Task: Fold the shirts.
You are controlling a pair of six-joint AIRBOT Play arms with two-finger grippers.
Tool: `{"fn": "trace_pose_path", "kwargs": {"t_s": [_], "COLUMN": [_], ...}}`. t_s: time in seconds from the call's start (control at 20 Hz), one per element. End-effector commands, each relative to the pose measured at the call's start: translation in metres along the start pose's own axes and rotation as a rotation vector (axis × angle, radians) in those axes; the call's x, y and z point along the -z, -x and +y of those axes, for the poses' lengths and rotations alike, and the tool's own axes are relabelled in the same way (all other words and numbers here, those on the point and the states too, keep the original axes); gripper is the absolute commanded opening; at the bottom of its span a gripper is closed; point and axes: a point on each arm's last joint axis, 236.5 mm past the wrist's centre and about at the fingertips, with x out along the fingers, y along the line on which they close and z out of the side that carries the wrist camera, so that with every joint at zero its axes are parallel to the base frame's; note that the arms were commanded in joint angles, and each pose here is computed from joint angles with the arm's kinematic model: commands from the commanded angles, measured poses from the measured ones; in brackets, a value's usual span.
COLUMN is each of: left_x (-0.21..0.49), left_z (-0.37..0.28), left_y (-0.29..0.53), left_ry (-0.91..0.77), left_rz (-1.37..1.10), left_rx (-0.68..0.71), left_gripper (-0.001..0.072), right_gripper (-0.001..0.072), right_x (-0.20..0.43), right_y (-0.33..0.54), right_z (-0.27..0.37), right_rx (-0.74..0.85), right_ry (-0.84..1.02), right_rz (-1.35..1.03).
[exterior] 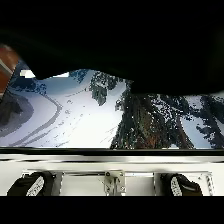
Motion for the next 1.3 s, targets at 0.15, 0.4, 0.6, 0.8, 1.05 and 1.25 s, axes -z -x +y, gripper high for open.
{"fn": "trace_pose_path", "kwargs": {"t_s": [0.15, 0.4, 0.6, 0.8, 1.05, 1.25], "left_x": [0.065, 0.14, 0.207, 0.316, 0.426, 0.462], "left_z": [0.017, 0.032, 0.066, 0.113, 0.154, 0.181], "left_y": [0.066, 0.066, 0.057, 0.042, -0.018, -0.102], "left_ry": [-0.027, 0.041, 0.109, 0.182, 0.281, 0.383], "left_rz": [0.321, 0.59, 0.781, 1.021, 1.113, 0.917], "left_rx": [-0.191, -0.205, -0.28, -0.369, -0.372, -0.355], "left_gripper": [0.0034, 0.0034, 0.0034, 0.0034, 0.0035, 0.0035], "right_gripper": [0.0066, 0.0066, 0.0065, 0.0065, 0.0065, 0.0066], "right_x": [0.031, 0.095, 0.19, 0.324, 0.429, 0.48], "right_y": [0.079, 0.106, 0.125, 0.112, -0.02, -0.109], "right_z": [-0.004, -0.006, 0.01, 0.026, 0.047, 0.058], "right_rx": [0.116, 0.142, 0.065, -0.027, -0.074, -0.054], "right_ry": [0.0, -0.051, -0.14, -0.245, -0.531, -0.589], "right_rz": [0.234, 0.526, 0.95, 1.266, 0.957, 0.763]}}
